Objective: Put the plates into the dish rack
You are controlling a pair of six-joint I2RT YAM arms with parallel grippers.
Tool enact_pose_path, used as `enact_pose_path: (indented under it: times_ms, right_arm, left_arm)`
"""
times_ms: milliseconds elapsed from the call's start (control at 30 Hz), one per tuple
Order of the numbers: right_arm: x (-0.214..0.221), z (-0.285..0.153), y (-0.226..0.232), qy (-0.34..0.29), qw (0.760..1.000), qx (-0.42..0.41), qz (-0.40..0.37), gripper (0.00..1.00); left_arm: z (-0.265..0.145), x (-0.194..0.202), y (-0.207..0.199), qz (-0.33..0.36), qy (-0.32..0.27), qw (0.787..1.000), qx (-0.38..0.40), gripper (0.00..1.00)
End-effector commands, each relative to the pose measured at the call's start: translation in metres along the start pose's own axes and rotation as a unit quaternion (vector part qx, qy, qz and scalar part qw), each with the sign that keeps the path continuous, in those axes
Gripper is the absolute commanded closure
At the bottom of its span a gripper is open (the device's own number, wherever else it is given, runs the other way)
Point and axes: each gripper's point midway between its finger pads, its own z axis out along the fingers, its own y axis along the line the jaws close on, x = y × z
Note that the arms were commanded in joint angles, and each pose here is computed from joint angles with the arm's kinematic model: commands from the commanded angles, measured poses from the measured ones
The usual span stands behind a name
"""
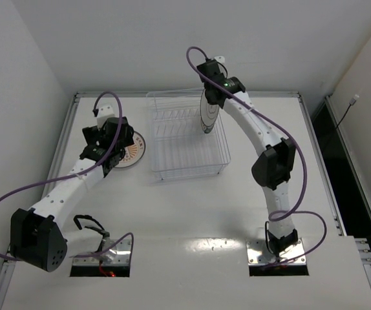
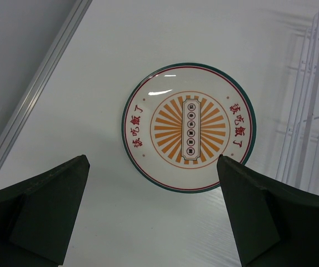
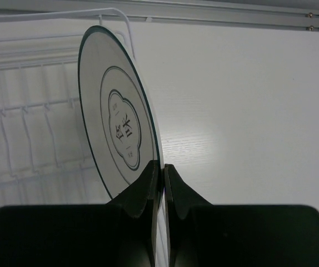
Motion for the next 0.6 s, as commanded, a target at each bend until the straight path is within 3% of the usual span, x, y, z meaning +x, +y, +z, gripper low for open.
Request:
enact_pose_path:
  times_ms: [0, 200, 433, 567]
  right_arm:
    - [-0.03, -0.004, 0.01, -0.06, 0.998, 0.018, 0.01, 1.0]
    - [-0.006, 0.013, 0.039, -0.045, 0.998, 0.03, -0.032, 1.0]
    - [0.036, 0.03, 0.072, 0.013, 0.999, -0.036, -0.035, 1.0]
    - [0.033, 0.011, 0.075, 0.017, 0.997, -0.074, -0.025, 0.77]
  left_arm:
    - [-0.005, -0.022, -0.004, -0.023, -0.024, 0.999, 0.0, 0.0]
    - [-0.005, -0.022, -0.004, -0.023, -0.024, 0.999, 0.0, 0.0]
    - [-0.003, -0.02, -0.005, -0.025, -0.021, 0.999, -0.001, 0.0]
    - [-0.001, -0.012, 0.001, -0.026, -0.015, 0.999, -0.021, 0.0]
